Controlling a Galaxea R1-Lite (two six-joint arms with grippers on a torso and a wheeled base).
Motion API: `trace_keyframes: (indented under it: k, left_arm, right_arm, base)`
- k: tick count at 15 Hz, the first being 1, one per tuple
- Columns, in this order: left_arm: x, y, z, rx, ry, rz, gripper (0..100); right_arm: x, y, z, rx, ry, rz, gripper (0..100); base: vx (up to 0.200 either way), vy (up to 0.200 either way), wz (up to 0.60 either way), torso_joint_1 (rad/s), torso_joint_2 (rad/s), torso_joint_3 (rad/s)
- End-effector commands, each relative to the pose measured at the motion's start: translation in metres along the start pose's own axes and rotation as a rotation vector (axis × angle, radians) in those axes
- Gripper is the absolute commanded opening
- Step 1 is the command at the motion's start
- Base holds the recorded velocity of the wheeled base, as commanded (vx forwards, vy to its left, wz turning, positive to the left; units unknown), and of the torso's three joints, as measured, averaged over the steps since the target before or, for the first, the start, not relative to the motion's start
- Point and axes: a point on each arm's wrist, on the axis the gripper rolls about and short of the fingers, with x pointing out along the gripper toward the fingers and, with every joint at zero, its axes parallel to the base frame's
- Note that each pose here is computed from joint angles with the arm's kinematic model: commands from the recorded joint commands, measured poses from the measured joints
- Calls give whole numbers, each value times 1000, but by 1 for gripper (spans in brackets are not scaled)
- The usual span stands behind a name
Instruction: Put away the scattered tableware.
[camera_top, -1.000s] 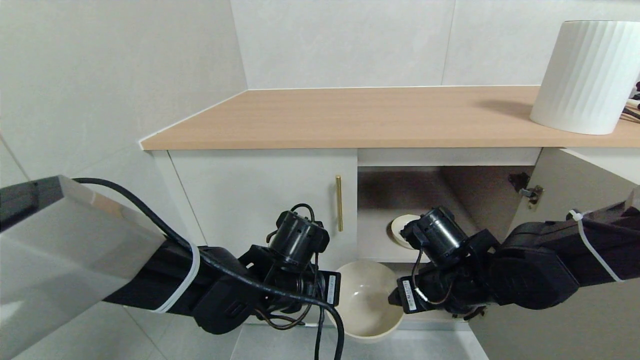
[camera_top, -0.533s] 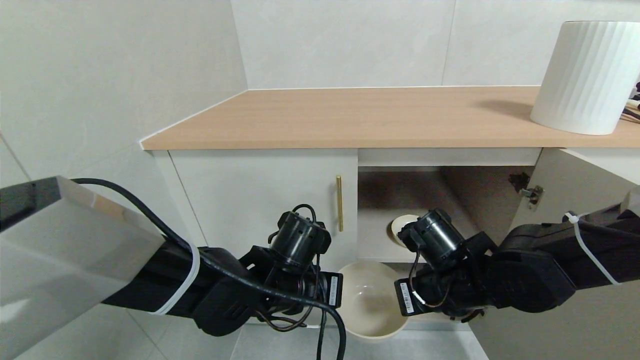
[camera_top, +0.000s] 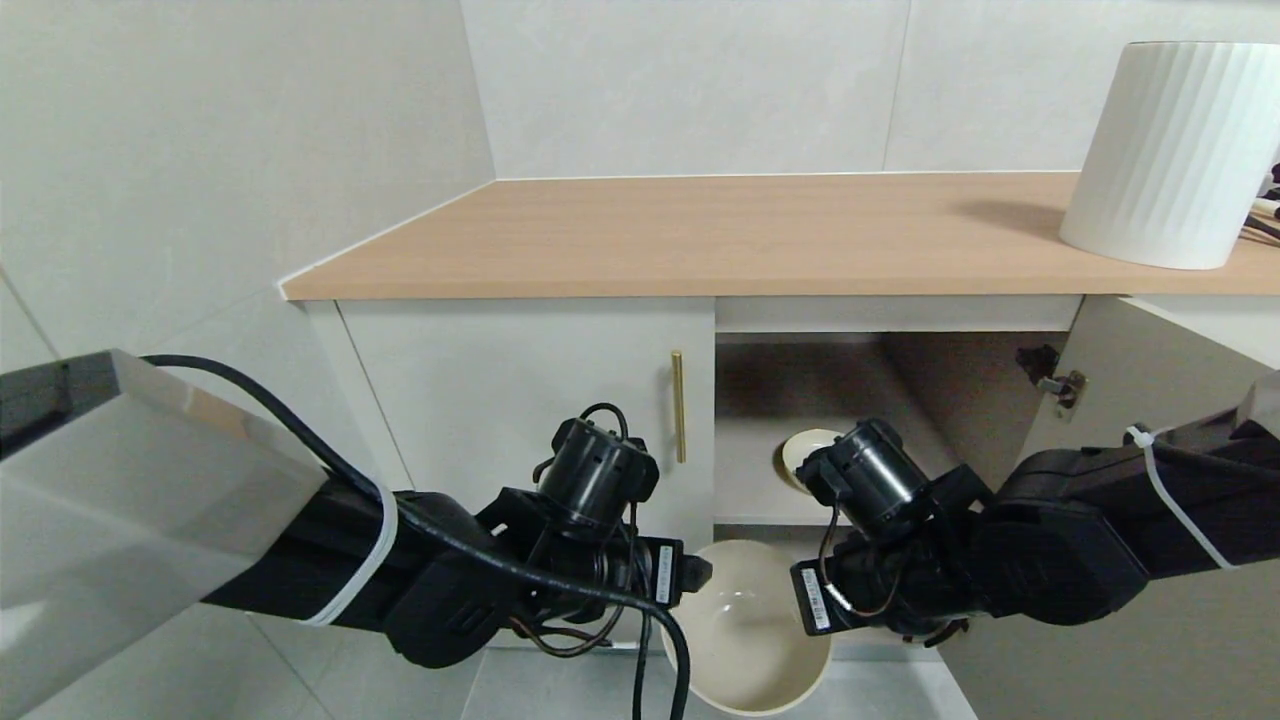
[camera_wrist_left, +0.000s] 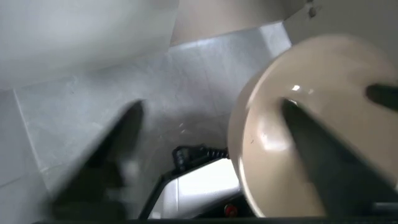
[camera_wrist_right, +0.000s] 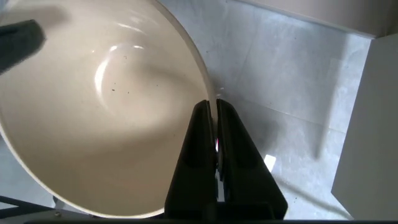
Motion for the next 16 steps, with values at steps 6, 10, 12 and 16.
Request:
trace_keyframes:
  k: [6,10,12,16]
  left_arm:
    - [-4,-1,4,-14,-28,-14,100]
    - [-5,-1,4,-21,-31,-15,100]
    - [-6,-1,5,-21,-33,-15,100]
    - [-5,-1,4,-21,-31,-15,100]
  right_arm:
    - [33,-25,8,65,-9,-146,0]
    - [62,-77,36,222,-188,-232,0]
    - [69,-98,50,286,-294,-235,0]
    - [90,-128,68,400,-440,-250,0]
  base:
    - [0,0,0,0,0,0]
    - [0,0,0,0,0,0]
    - [0,0,0,0,0,0]
    - [0,0,0,0,0,0]
